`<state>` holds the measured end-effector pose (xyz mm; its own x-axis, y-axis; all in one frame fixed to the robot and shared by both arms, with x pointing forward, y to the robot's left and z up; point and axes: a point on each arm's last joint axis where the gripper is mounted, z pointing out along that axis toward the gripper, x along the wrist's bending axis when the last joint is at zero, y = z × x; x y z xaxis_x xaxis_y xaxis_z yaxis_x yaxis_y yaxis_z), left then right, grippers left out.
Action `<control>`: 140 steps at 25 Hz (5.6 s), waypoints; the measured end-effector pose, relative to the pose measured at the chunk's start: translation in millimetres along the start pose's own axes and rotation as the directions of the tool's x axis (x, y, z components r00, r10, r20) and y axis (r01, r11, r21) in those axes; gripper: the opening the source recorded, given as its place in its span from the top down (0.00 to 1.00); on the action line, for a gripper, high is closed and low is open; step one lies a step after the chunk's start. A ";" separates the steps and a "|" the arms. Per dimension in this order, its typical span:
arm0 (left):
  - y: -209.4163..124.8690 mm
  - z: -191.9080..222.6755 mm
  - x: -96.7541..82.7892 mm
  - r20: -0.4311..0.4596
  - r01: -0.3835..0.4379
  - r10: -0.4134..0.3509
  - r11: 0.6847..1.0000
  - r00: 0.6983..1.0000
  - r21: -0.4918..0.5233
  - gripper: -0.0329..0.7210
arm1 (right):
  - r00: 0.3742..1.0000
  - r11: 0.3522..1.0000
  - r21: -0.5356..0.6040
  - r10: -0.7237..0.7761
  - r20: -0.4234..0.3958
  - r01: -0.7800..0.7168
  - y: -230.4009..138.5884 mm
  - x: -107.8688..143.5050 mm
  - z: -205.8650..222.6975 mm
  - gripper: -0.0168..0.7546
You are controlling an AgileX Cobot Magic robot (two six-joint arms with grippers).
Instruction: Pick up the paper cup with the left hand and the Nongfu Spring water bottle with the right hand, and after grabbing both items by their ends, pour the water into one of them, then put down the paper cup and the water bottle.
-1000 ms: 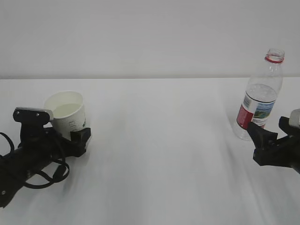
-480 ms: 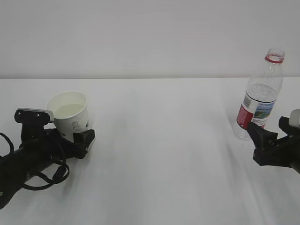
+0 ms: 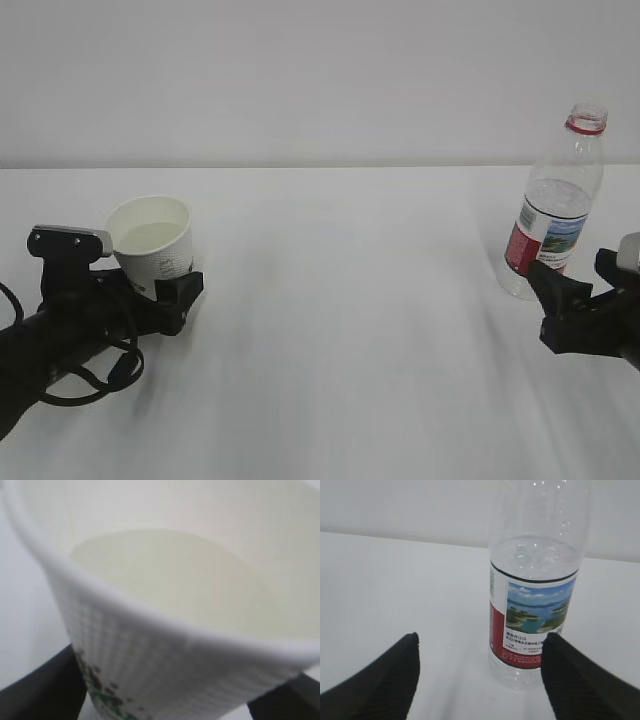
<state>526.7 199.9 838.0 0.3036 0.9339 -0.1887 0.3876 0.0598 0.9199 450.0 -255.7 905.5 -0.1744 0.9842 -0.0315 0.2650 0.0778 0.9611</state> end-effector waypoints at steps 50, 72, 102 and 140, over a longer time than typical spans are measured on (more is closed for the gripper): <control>27.3 -87.6 -14.9 0.059 -0.021 0.024 0.998 0.998 -0.053 0.12 | 1.000 0.997 -0.070 0.010 -0.024 -0.012 14.2 1.8 -5.2 0.24; 84.4 -119.5 -27.4 0.115 0.019 0.019 0.946 0.993 -0.323 0.14 | 0.999 0.971 -0.234 0.044 -0.016 -0.047 89.8 -1.3 -14.8 0.24; 137.7 -189.1 -39.8 0.166 0.070 0.033 0.813 0.986 -0.578 0.17 | 0.999 0.960 -0.278 -0.002 -0.035 -0.008 179.2 -4.0 -84.6 0.24; 185.1 -252.6 -45.5 -0.001 -0.087 0.094 0.919 0.996 -0.385 0.20 | 0.995 0.996 -0.019 -0.091 -0.035 0.091 229.7 -10.1 -174.5 0.24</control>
<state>364.8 257.5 1103.7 0.3376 0.9358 -0.1014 -0.0049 0.1095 0.9940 347.2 -275.6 1174.4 -0.2308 0.9668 -0.1097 0.2298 0.1637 0.9594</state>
